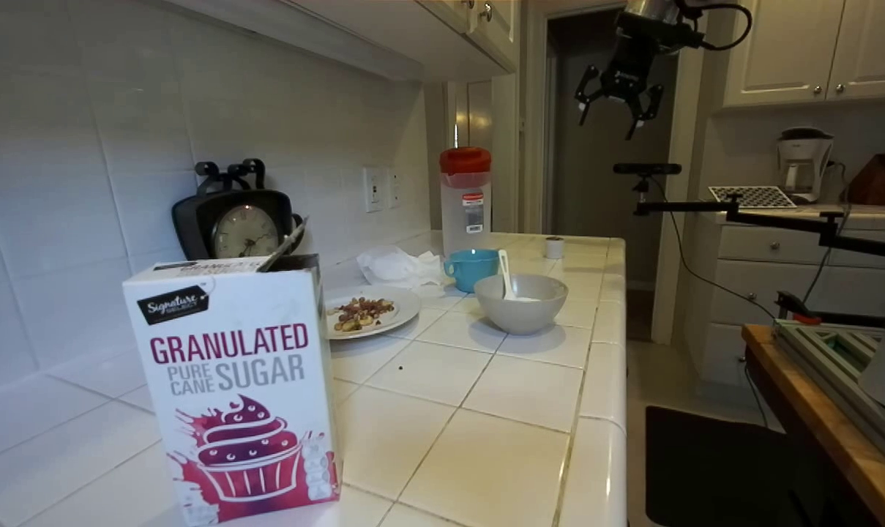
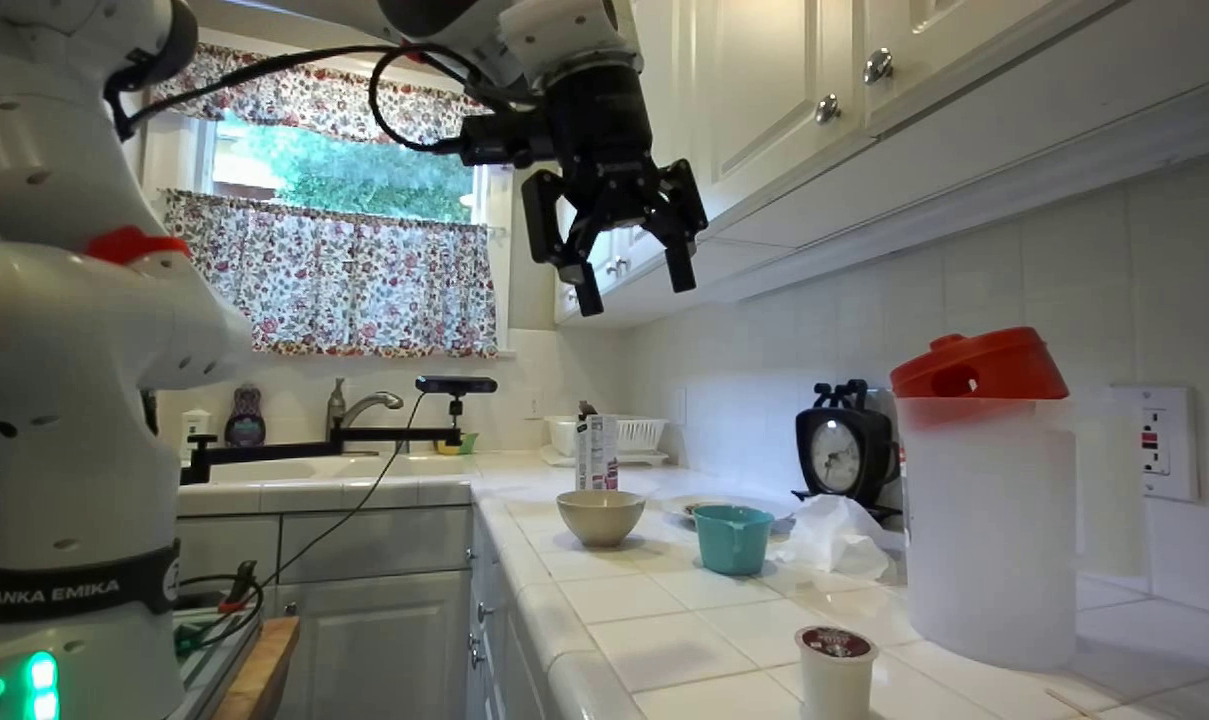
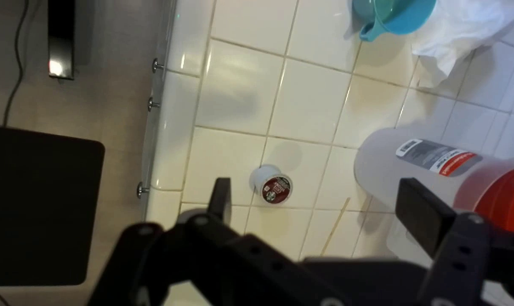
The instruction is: Move the container to the left
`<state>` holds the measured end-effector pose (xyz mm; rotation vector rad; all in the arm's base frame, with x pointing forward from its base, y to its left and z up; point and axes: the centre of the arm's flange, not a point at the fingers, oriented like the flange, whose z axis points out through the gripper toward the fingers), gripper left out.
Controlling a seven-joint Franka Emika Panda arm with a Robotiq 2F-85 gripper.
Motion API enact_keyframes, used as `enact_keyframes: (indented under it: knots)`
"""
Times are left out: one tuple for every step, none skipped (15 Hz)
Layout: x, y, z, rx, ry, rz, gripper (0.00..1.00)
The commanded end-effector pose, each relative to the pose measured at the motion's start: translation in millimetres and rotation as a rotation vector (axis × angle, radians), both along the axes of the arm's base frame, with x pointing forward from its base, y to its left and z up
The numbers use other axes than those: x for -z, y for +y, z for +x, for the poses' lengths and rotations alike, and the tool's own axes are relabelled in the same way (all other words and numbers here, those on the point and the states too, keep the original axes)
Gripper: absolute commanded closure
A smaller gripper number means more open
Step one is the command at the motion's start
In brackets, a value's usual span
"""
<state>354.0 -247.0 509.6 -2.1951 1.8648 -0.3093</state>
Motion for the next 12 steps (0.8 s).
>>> enact_keyframes:
  knots:
    - [1.2, -2.8, 1.2, 0.014, 0.002, 0.007, 0.0]
    - [1.1, -2.0, 3.0, 0.02, 0.003, 0.01, 0.0]
    - [0.3, -0.3, 4.4, 0.023, 0.003, 0.01, 0.0]
    - [-0.2, 0.3, 5.0, 0.025, 0.002, 0.011, 0.0]
    - [4.5, 2.0, 6.6, 0.056, -0.015, 0.013, 0.0]
    - [8.4, 1.1, 11.1, 0.09, -0.023, 0.012, 0.0]
    - [11.5, -1.4, 16.0, 0.117, -0.045, 0.016, 0.0]
    - [13.8, -4.6, 21.7, 0.137, -0.065, 0.023, 0.0]
    - [17.8, -9.8, 31.0, 0.163, -0.112, 0.013, 0.0]
    - [21.3, -15.9, 39.2, 0.198, -0.155, 0.006, 0.0]
    - [25.2, -25.9, 52.6, 0.227, -0.185, 0.019, 0.0]
    - [28.8, -35.4, 61.5, 0.254, -0.21, 0.019, 0.0]
